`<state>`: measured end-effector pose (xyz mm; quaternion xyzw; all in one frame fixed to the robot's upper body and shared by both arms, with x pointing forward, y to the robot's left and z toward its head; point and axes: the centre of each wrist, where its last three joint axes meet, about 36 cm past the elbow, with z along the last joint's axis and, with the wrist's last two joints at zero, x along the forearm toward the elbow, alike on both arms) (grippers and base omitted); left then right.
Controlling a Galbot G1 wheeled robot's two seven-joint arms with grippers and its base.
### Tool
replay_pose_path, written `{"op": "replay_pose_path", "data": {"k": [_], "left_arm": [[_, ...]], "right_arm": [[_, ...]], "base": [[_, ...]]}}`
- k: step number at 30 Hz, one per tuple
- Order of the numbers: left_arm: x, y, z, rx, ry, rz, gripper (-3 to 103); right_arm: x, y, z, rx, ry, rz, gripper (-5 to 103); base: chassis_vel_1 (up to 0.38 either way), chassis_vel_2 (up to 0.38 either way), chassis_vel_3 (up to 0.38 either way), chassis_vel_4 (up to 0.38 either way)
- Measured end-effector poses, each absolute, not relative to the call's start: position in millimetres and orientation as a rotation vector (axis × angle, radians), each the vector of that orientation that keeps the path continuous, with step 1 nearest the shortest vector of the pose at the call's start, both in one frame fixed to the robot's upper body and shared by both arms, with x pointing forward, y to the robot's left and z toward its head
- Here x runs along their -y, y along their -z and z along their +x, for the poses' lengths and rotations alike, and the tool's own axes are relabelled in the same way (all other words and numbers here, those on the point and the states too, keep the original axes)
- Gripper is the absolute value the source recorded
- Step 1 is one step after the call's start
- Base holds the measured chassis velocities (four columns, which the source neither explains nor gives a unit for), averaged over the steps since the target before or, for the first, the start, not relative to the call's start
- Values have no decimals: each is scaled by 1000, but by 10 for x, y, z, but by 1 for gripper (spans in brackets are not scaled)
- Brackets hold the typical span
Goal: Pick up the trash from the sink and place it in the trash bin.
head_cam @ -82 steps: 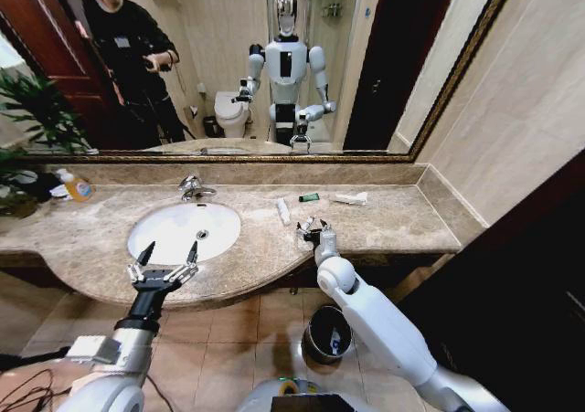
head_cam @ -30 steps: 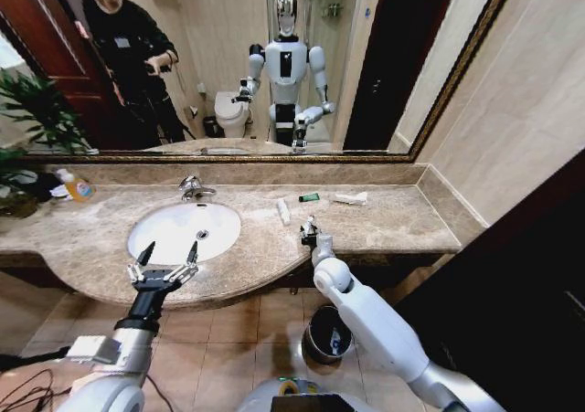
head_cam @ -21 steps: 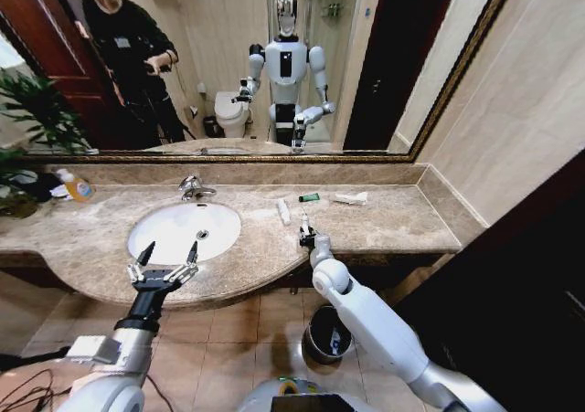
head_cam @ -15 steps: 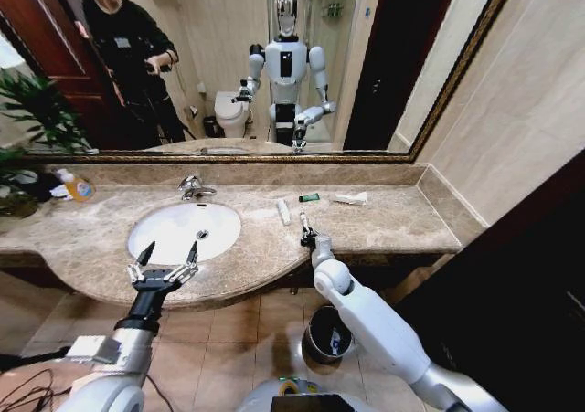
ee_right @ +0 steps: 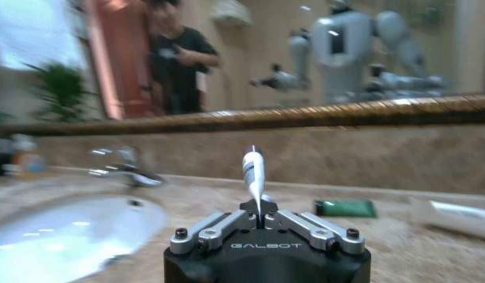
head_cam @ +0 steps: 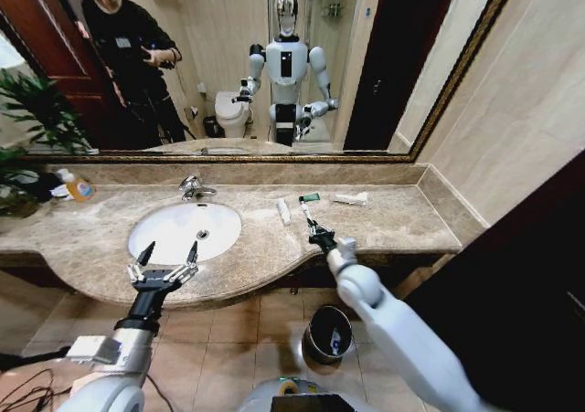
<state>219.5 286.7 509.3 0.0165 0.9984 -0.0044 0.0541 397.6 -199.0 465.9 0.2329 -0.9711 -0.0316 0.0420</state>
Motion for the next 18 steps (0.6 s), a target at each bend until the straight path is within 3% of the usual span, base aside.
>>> {"op": "replay_pose_path", "data": {"k": [8,18], "left_arm": [[-2867,-5093,2195,-3033,13,50,100],[-2867,-5093,2195,-3033,13,50,100]], "right_arm": [[2314,-4767,3507,2962,158,837,1],[2587,-4624,3220,2974,156,776,1]], "base": [[0,0,0,0],[0,0,0,0]]}}
